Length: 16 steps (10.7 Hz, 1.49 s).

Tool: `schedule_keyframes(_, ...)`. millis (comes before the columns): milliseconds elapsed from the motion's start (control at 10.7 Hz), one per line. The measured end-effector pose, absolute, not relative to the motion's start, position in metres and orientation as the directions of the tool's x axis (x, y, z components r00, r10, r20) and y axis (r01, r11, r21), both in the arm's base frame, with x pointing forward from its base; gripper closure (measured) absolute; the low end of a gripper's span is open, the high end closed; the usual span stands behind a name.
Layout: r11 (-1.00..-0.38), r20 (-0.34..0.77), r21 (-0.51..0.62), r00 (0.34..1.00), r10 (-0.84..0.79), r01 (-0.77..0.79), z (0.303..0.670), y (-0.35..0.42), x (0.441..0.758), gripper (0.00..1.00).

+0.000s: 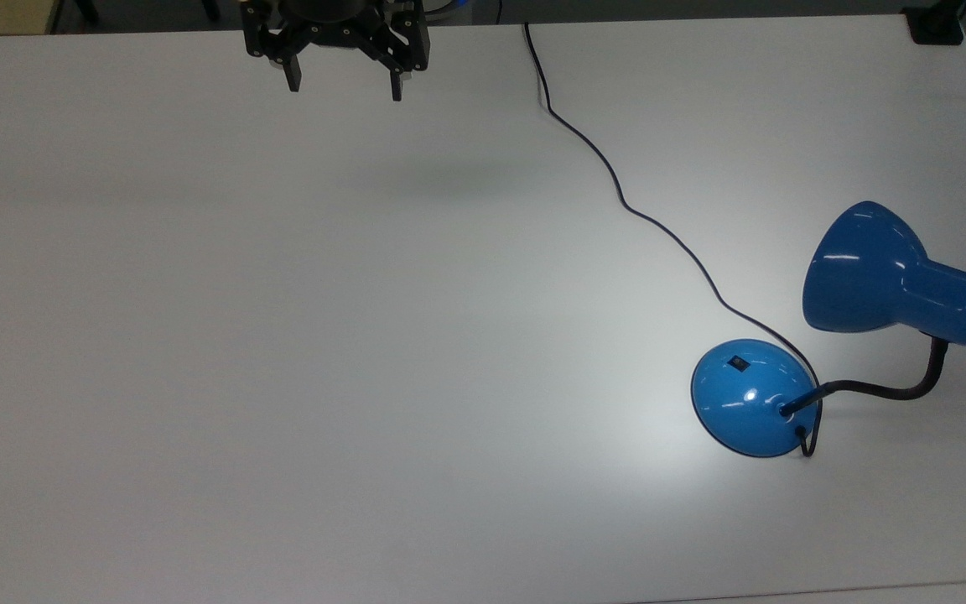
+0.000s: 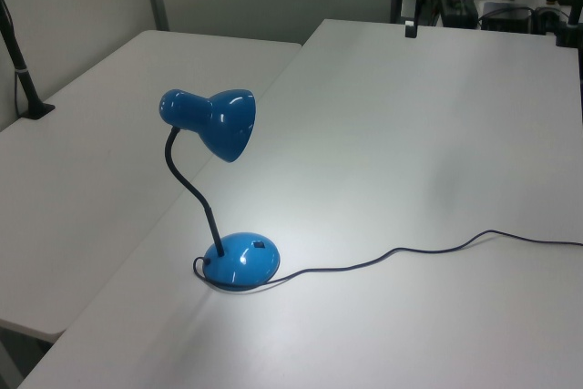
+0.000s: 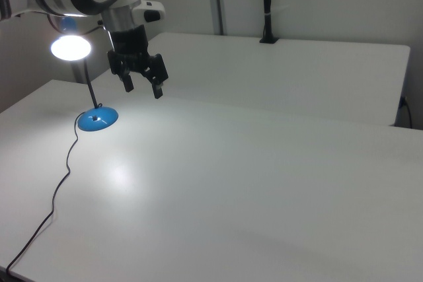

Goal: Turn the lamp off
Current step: 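Move the gripper over toward the blue lamp base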

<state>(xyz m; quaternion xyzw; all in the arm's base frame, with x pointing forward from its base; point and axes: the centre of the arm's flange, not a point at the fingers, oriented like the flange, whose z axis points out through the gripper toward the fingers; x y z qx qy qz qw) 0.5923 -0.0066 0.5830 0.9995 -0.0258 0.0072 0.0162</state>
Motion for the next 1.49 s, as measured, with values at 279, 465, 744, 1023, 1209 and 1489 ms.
schedule_keyframes(279,-0.996,-0.002,-0.059,0.998,-0.064,-0.064,0.576,-0.002,0.595,0.0)
schedule_keyframes(465,-0.996,-0.017,-0.064,0.998,-0.066,-0.067,0.566,-0.003,0.599,0.0)
schedule_keyframes(744,-0.996,-0.013,-0.069,0.998,-0.058,-0.059,0.562,0.003,0.603,0.0)
schedule_keyframes(1023,-0.995,-0.012,-0.071,0.998,0.064,0.063,0.553,0.035,0.608,0.22)
schedule_keyframes(1209,-0.979,0.047,-0.102,0.984,0.17,0.174,0.546,0.072,0.618,0.54)
schedule_keyframes(1489,-0.903,0.11,-0.113,0.908,0.403,0.414,0.516,0.124,0.633,0.99)
